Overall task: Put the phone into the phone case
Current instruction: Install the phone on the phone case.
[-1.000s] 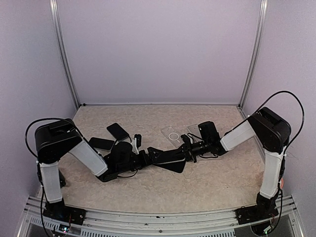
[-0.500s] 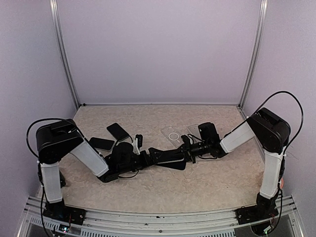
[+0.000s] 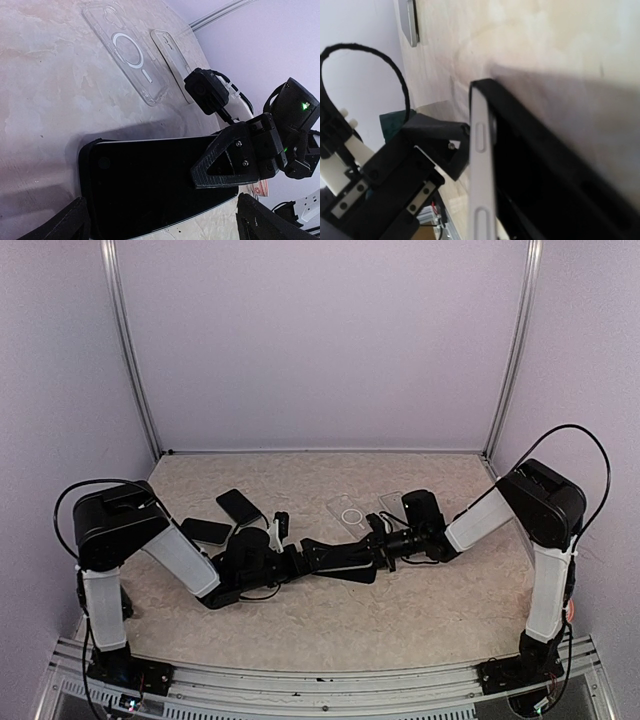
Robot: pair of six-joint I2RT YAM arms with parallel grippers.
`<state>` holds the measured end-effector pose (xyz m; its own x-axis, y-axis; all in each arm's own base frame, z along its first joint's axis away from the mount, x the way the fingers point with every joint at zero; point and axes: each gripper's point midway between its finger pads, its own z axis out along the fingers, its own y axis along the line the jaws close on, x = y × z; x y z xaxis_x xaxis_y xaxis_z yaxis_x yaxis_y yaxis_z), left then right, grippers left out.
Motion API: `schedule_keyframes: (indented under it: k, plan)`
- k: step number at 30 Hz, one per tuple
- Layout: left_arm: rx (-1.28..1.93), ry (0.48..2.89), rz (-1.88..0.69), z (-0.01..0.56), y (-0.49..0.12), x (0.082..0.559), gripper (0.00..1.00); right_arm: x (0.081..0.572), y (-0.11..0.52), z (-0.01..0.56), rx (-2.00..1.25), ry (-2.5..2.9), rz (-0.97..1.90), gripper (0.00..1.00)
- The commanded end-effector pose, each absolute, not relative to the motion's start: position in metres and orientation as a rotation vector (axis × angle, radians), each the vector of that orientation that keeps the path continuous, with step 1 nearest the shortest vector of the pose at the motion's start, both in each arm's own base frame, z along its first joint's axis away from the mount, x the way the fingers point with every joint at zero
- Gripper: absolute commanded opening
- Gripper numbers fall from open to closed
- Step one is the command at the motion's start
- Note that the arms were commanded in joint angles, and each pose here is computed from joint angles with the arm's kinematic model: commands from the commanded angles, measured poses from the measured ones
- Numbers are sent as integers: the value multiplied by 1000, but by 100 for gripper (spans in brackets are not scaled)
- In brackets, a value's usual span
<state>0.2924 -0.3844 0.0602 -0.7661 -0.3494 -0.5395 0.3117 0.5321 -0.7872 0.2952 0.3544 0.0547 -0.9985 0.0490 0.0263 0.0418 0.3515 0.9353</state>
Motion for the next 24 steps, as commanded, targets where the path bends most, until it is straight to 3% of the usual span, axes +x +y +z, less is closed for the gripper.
schedule_keyframes:
  k: [1,24]
  plan:
    - [2,2120,-1294,57,-380,287,99,287,366,76,-123,2470,1830,0]
    - [91,2090,-1388,73,-389,291,99,281,372,122,-396,2278,1901,0]
